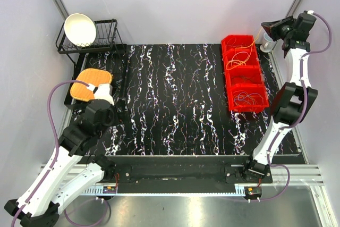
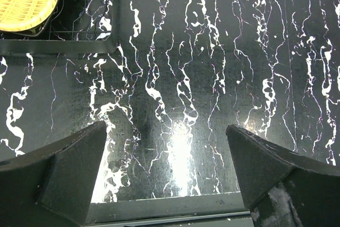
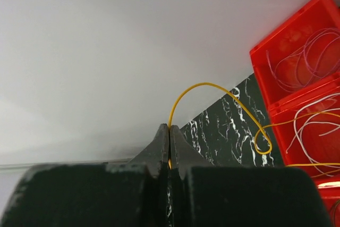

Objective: Untangle the cables

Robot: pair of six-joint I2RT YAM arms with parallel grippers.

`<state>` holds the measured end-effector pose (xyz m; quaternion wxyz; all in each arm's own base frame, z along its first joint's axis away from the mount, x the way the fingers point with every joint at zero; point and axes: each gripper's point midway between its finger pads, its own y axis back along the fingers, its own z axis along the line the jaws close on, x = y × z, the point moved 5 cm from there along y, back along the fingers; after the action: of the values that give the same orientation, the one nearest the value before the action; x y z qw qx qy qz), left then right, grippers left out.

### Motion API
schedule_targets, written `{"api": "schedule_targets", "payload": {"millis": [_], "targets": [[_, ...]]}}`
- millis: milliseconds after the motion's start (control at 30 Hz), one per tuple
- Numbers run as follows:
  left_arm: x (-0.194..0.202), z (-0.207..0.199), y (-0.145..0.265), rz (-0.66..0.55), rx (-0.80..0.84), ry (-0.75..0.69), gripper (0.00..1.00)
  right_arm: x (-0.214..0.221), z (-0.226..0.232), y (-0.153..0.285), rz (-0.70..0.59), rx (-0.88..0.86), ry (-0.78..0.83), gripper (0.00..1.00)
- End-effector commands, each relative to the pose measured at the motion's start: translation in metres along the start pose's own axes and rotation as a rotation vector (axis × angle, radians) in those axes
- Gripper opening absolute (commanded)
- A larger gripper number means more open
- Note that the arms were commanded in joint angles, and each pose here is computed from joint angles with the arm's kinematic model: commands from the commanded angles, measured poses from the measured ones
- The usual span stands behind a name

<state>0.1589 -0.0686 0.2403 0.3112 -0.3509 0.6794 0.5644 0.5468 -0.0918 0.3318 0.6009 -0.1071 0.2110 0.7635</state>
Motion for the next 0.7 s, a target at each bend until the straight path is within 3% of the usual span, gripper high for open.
{"api": "schedule_targets", "payload": {"millis": [0,233,367,667], "targets": [[-0.008,-0.005,-0.003,-0.037,0.026,0.007,0.99,-0.022,0.004,-0.005,-0.115,0.05,0.016,0.0],[-0.008,-0.005,-0.004,-0.033,0.022,0.003,0.99,-0.017,-0.028,-0.01,-0.136,0.16,0.022,0.0],[-0.007,-0.006,-0.004,-0.028,0.024,0.001,0.99,-0.023,-0.046,-0.006,-0.246,0.26,0.028,0.0],[-0.007,-0.005,-0.003,-0.034,0.022,0.005,0.99,-0.024,-0.054,-0.015,-0.324,0.32,0.113,0.0]]}}
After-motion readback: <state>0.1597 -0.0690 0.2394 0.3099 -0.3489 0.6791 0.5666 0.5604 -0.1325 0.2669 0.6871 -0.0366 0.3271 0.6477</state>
